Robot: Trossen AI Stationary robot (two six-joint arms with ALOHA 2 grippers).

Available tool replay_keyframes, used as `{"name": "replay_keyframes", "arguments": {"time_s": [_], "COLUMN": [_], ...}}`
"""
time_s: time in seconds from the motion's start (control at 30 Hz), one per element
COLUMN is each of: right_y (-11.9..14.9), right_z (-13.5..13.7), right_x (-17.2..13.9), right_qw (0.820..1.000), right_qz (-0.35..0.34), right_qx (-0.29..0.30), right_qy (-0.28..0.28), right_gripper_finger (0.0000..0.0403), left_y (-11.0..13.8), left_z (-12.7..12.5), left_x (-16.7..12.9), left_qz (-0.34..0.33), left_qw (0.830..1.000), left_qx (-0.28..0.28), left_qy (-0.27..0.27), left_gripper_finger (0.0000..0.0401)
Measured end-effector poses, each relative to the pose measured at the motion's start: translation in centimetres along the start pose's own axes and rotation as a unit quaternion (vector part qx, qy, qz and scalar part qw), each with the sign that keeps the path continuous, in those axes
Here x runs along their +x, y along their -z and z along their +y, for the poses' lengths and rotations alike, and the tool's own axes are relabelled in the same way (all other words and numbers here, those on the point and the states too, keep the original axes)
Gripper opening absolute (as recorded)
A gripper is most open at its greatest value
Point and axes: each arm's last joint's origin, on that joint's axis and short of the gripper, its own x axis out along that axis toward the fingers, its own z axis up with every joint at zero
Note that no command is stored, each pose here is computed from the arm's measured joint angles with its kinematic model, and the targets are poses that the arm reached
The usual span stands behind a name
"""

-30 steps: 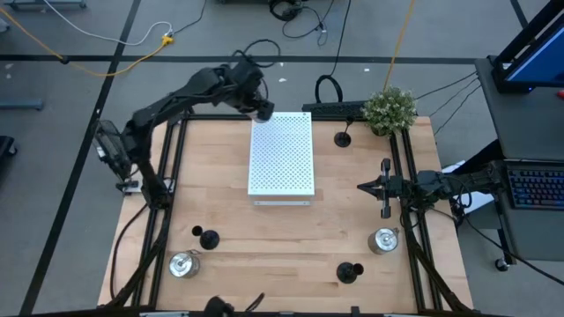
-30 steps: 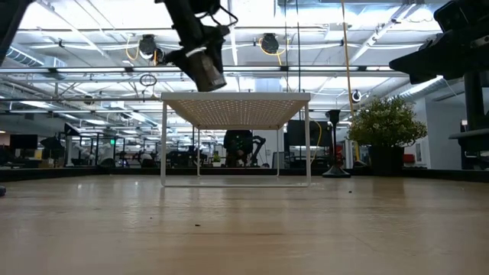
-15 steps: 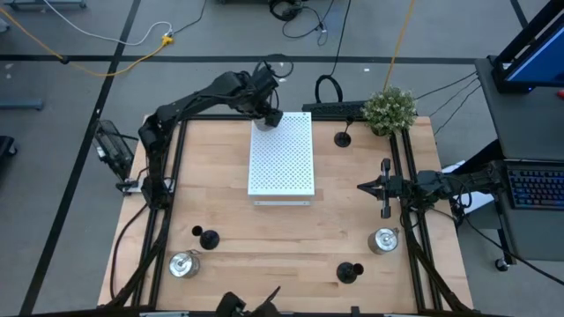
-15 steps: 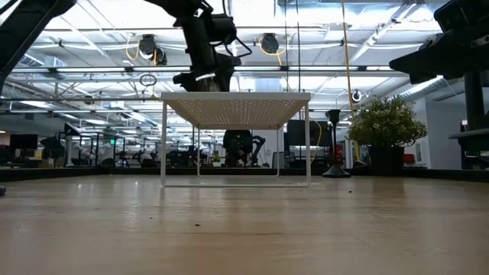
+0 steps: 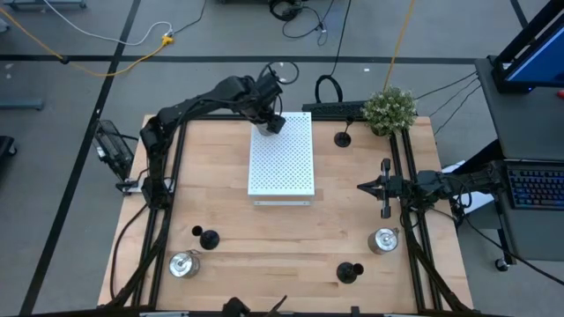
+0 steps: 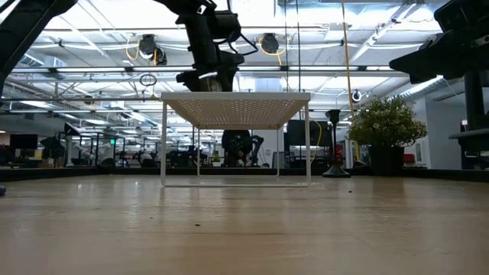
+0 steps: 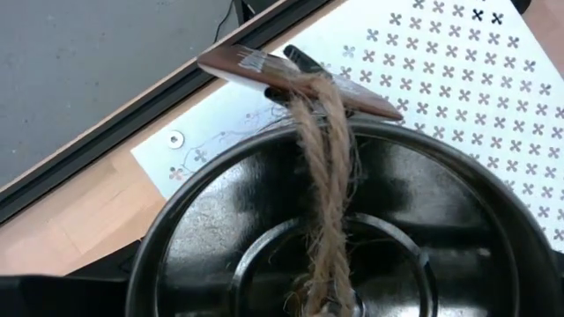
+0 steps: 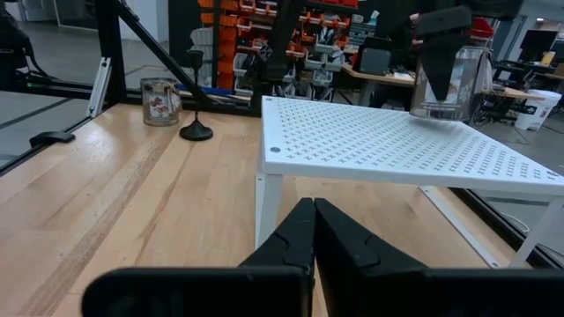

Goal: Pick & Place candle stick holders
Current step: Put the top silver scented candle on the shelf

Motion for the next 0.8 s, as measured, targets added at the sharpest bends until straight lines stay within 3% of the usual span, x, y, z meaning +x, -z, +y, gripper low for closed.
{"name": "replay_keyframes", "arguments": {"time_s": [0.27, 0.43, 0.67, 0.8], "right_y": [0.00, 0.00, 0.00, 0.00], "right_z": [0.00, 0.00, 0.00, 0.00], "right_x": [0.00, 0.00, 0.00, 0.00], "right_qw": [1.000, 1.000, 1.000, 1.000], "right_qz": [0.000, 0.000, 0.000, 0.000], "right_qx": [0.000, 0.000, 0.000, 0.000], "right_qy": [0.000, 0.000, 0.000, 0.000], "right_gripper_finger": [0.0000, 0.0000, 0.0000, 0.0000], "left_y": [0.30, 0.35, 0.36, 0.28], "left_z": [-0.10, -0.32, -0.38, -0.29], "left_x": [-0.01, -0.03, -0.05, -0.04], "left_qz": [0.014, 0.012, 0.016, 0.015], "left_qw": [1.000, 1.000, 1.000, 0.999], "left_qx": [0.008, 0.018, 0.021, 0.031], "left_qy": [0.002, 0.005, 0.017, 0.017], "left_gripper_finger": [0.0359, 0.0387, 0.0366, 0.0388]}}
